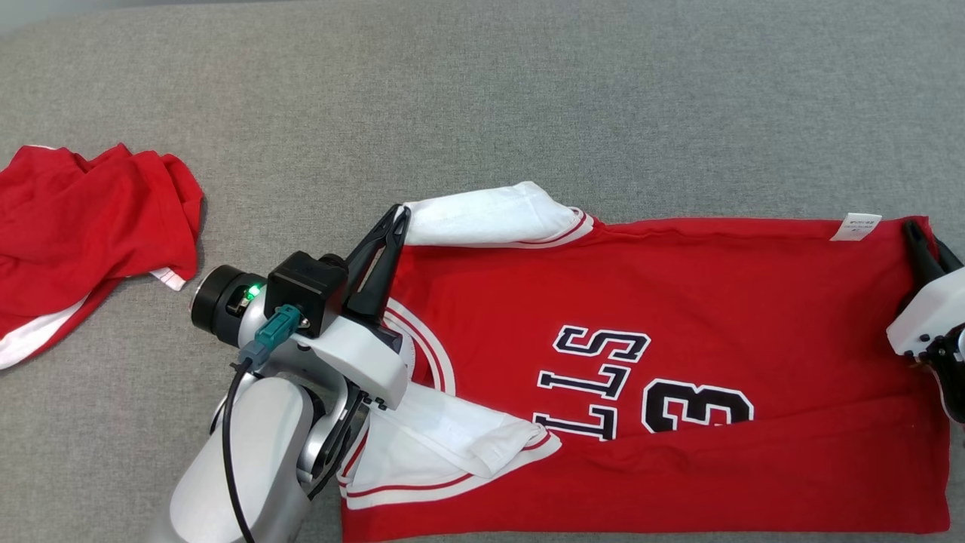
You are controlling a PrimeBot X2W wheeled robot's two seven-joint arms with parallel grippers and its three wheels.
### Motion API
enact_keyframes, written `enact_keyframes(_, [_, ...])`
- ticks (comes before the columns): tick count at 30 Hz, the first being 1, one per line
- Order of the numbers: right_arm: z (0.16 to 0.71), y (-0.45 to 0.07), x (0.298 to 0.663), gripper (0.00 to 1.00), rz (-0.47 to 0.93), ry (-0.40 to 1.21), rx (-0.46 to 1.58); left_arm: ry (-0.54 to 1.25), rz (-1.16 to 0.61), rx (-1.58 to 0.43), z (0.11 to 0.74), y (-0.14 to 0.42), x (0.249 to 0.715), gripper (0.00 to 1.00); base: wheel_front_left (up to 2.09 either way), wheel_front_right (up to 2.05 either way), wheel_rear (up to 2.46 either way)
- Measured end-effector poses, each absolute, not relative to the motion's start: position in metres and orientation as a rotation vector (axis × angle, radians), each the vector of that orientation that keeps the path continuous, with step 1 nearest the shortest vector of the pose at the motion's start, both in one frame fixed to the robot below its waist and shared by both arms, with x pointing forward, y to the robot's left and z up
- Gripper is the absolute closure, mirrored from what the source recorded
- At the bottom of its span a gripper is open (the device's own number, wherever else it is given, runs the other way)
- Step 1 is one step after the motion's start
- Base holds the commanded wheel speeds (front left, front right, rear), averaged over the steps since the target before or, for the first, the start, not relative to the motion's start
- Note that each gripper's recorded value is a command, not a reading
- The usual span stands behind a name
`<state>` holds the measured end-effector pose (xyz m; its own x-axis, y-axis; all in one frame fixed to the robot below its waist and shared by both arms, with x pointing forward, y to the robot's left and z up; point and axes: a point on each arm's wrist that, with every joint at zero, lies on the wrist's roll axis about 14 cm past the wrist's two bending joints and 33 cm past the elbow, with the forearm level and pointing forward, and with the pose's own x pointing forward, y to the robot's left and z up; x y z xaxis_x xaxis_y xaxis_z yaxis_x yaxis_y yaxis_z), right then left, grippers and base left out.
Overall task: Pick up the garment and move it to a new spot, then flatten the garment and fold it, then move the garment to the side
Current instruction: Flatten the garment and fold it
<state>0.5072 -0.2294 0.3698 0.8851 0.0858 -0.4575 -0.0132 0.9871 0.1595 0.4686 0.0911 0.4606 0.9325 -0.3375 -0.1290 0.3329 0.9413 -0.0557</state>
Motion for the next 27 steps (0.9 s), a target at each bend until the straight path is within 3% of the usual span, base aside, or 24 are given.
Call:
enact_keyframes(11, [0.404,-0.22,0.508,1.0,0.117,0.32,0.116,0.131,-0.331,-0.053,0.468,0.091,0.461,1.0,0.0,0.0,0.0])
enact_keyframes(20, [0.446,-0.222,0.483,1.0,0.127,0.185,0.184,0.117,-0.308,-0.074,0.479,0.099,0.441,1.0,0.0,0.0,0.0])
enact_keyframes(27, [0.449,-0.239,0.454,1.0,0.09,0.181,0.21,0.131,-0.293,-0.061,0.479,0.111,0.422,1.0,0.0,0.0,0.0])
